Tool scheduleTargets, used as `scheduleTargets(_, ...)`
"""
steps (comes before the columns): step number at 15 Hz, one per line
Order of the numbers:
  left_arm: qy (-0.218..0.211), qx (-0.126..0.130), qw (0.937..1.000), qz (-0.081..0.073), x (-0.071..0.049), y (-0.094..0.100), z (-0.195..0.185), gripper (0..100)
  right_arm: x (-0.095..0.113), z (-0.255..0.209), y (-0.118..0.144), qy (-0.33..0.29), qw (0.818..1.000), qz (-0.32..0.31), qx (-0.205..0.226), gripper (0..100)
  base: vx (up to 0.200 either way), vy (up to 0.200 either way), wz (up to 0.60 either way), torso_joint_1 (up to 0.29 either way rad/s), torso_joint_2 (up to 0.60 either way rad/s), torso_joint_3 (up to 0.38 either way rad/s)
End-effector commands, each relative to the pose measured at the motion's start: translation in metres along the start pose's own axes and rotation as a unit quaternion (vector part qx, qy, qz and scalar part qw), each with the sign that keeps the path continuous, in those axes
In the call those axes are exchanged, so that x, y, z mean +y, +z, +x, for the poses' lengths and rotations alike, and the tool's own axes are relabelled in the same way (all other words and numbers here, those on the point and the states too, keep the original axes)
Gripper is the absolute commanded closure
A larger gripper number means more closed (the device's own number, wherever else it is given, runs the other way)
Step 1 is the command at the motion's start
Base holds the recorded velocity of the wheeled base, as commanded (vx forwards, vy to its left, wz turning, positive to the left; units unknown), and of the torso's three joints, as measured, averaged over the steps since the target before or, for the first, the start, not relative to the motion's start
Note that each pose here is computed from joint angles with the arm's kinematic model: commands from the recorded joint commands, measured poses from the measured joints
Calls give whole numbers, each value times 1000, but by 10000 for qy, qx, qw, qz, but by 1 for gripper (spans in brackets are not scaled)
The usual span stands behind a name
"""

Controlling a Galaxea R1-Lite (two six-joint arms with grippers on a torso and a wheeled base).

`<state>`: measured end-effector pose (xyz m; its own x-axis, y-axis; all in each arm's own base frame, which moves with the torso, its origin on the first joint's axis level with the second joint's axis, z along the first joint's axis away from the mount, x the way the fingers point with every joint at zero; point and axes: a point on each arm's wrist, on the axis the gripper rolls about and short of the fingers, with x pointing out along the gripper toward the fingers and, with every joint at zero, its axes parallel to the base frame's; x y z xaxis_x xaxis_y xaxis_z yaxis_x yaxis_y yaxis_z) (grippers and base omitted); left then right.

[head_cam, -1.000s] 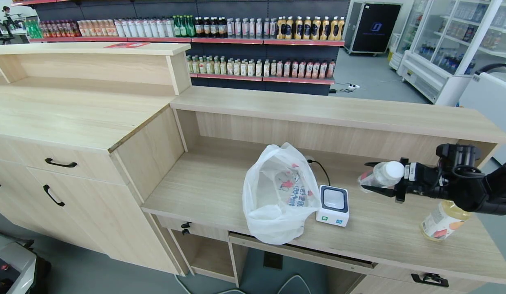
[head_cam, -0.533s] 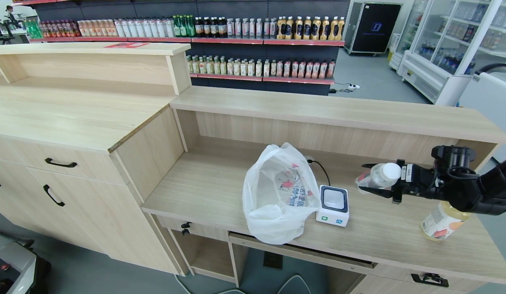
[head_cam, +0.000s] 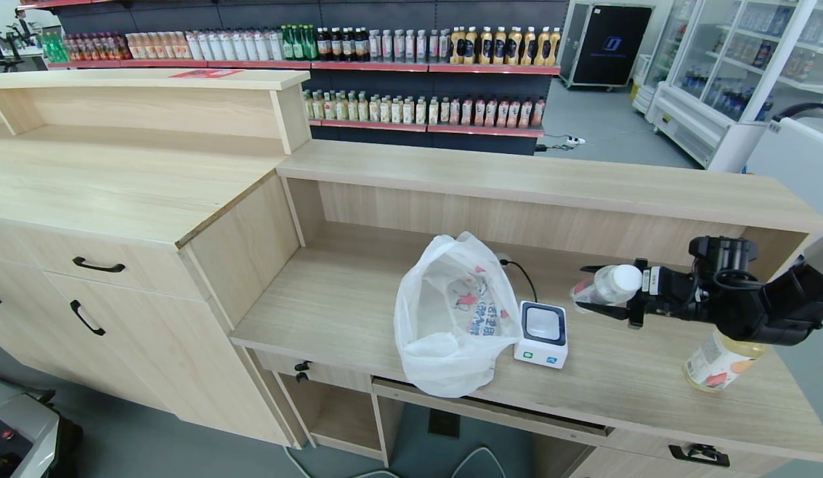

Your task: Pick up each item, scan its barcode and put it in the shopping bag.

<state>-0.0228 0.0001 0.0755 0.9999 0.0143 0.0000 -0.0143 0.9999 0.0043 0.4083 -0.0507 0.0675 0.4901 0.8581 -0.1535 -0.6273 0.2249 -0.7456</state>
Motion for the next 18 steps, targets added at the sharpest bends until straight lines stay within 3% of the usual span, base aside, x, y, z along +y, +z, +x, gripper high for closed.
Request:
scheduleTargets(1, 5, 0, 10000, 2, 0, 0, 0, 100, 2, 4, -5, 27, 10000, 23, -20, 100, 0, 0, 0, 0, 0, 0)
scheduleTargets(18, 5, 0, 10000, 2, 0, 0, 0, 100, 0, 39, -26, 184, 9994, 52, -281, 100, 0, 0, 0, 0, 0, 0)
